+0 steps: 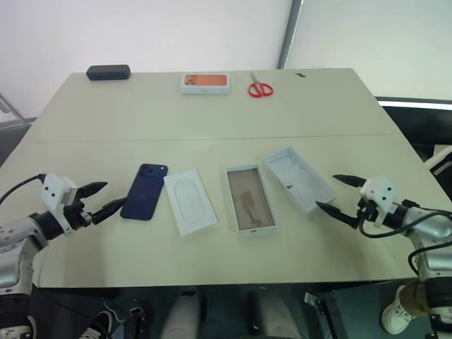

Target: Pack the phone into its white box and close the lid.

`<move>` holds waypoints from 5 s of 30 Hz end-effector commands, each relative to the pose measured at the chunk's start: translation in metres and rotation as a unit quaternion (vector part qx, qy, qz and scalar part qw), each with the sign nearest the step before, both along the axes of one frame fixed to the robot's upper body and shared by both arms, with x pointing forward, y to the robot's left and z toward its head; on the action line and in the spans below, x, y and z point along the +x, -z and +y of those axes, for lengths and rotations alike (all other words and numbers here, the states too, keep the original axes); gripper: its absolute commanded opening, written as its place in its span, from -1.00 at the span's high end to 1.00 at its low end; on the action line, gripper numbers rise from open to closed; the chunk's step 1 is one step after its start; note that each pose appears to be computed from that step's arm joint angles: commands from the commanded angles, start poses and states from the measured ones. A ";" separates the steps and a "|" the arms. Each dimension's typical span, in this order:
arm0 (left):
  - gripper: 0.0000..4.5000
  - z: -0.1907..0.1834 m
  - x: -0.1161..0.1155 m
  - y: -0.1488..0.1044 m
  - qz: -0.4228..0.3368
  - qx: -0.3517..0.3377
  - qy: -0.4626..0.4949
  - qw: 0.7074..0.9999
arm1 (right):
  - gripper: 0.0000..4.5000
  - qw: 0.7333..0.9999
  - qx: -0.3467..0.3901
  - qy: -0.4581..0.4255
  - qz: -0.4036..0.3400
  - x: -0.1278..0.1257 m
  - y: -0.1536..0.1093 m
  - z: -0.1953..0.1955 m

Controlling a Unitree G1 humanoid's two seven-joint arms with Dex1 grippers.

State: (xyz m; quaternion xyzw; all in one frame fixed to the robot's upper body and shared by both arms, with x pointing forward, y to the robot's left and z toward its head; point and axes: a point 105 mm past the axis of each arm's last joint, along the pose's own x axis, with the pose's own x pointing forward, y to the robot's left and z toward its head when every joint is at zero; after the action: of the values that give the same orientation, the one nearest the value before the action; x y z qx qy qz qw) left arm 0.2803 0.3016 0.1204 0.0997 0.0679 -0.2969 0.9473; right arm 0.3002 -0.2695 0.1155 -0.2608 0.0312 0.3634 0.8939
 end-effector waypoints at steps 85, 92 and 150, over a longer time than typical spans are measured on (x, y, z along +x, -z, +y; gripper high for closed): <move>-0.74 -0.161 0.002 0.044 0.307 -0.358 -0.063 0.880 | -1.00 0.980 -0.032 -0.185 -0.059 0.005 -0.064 0.109; 0.28 -0.155 0.001 0.058 0.330 -0.342 -0.085 0.876 | -1.00 0.981 -0.034 -0.179 -0.064 0.004 -0.067 0.108; 1.00 -0.168 0.031 -0.032 0.263 -0.380 0.017 0.887 | 0.97 0.940 -0.067 -0.328 0.064 -0.022 0.018 0.196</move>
State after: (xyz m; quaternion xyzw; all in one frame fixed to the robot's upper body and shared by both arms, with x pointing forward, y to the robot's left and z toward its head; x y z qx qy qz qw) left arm 0.3095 0.1307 0.1371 -0.3372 0.2257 -0.3257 0.8540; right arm 0.2763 -0.0793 0.0907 -0.2828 0.0433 0.6514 0.7027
